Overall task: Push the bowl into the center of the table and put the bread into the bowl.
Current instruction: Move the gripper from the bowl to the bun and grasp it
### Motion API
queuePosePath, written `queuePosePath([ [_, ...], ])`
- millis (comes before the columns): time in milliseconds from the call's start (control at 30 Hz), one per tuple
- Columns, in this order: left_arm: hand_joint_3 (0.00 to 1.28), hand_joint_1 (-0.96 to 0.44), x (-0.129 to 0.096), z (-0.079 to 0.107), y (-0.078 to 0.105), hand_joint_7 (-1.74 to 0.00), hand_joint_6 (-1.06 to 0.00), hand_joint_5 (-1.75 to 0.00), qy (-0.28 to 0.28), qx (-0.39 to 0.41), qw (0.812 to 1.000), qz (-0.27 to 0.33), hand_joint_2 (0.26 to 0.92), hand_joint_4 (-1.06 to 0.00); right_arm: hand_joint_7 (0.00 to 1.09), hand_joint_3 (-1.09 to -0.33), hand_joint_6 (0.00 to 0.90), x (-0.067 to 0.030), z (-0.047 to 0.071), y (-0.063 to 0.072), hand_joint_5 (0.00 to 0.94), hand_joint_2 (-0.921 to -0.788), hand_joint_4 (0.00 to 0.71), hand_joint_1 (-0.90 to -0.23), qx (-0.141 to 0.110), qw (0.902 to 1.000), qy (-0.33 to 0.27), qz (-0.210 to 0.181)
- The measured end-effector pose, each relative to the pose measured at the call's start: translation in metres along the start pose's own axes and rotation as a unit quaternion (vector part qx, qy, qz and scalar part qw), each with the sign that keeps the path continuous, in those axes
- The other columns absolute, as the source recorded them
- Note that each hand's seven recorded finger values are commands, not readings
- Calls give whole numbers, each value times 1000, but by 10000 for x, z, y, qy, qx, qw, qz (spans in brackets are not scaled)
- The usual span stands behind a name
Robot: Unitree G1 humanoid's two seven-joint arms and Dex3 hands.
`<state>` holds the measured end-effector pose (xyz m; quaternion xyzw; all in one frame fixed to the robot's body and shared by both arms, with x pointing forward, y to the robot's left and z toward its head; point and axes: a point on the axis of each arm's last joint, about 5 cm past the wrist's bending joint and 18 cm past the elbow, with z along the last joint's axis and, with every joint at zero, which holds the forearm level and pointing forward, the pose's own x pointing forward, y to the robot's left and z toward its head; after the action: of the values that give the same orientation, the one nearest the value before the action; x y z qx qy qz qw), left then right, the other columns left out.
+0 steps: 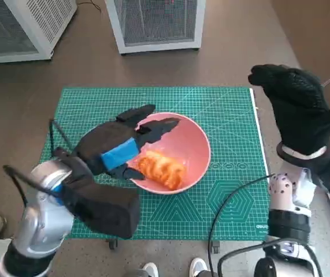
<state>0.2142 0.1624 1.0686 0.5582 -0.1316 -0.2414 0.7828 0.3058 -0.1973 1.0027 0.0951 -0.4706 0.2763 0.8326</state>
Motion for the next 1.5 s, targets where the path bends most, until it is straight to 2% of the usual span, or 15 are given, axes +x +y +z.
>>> queuePosePath([
  [267, 1, -130, -410, -42, 149, -1, -188, 1, 364, -103, 9990, 238, 710, 1, 1, -533, 378, -37, -8, 33, 0, -921, 272, -522, 65, 10000, 36, -22],
  [433, 1, -83, -695, -65, 217, 0, -185, 1, 820, -203, 9963, 181, 709, 1, 0, -532, 377, -34, 9, 43, 0, -921, 270, -520, 51, 10000, 3, -3],
  [767, 0, -45, -1082, -61, 241, 0, -183, 1, 1594, -308, 9867, -37, 706, 1, 0, -529, 374, -72, 13, 50, 0, -921, 266, -518, 108, 9999, 63, -40],
  [1100, 0, -67, -1205, -81, 196, -16, -218, -15, 1925, -558, 9788, -413, 706, -40, 0, -528, 368, -71, 11, 52, 0, -921, 259, -518, 124, 9999, 70, -38],
  [1500, 3, -89, -1147, -146, 106, -20, -250, -15, 2088, -709, 9735, -611, 712, -87, 0, -528, 365, -75, 5, 51, 1, -921, 260, -522, 155, 9998, 105, -41],
])
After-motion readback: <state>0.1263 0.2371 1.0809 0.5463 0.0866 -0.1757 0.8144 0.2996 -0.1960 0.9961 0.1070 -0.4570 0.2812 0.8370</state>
